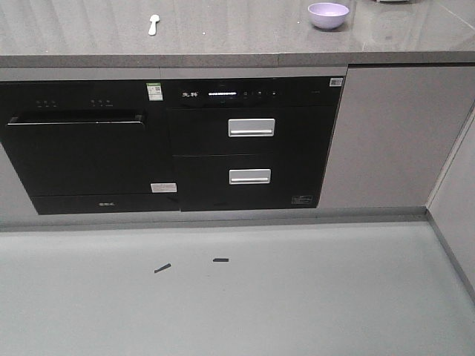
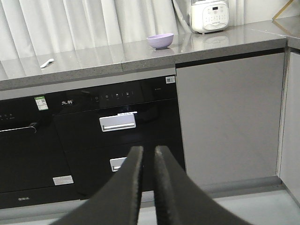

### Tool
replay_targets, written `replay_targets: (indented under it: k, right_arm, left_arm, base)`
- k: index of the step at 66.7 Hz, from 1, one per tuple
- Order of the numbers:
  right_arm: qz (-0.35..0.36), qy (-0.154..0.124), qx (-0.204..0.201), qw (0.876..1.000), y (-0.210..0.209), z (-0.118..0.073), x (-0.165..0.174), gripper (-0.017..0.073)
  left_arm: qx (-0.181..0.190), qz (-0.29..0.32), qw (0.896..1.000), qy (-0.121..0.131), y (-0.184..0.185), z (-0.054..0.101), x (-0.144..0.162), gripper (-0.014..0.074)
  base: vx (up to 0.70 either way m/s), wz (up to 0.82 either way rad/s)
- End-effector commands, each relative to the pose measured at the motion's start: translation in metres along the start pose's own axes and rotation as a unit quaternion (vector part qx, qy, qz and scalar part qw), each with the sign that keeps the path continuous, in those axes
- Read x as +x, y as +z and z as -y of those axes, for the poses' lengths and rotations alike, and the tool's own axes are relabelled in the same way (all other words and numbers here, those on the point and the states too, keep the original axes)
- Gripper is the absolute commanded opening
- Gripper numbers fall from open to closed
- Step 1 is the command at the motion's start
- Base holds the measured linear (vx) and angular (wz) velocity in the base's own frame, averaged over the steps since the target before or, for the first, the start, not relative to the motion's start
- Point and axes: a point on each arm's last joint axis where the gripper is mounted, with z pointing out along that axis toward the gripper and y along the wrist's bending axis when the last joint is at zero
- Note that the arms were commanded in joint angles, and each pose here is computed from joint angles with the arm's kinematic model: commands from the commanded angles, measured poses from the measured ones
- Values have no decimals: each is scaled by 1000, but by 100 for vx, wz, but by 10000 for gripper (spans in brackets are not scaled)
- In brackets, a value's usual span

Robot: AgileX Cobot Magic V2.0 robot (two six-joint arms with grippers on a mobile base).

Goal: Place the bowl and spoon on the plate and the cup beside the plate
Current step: 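Continue driving the base closer to the countertop edge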

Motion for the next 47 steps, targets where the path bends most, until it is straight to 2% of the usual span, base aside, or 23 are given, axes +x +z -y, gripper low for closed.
replay_targets:
  k: [1, 47]
  right_arm:
    - [32, -5, -11, 999, 0, -2, -1, 71]
    - [32, -5, -11, 999, 0, -2, -1, 71]
  left_arm:
    - [14, 28, 999, -8, 0, 1, 3, -6]
    - [14, 28, 999, -8, 0, 1, 3, -6]
  base:
    - [10, 0]
    - [9, 2]
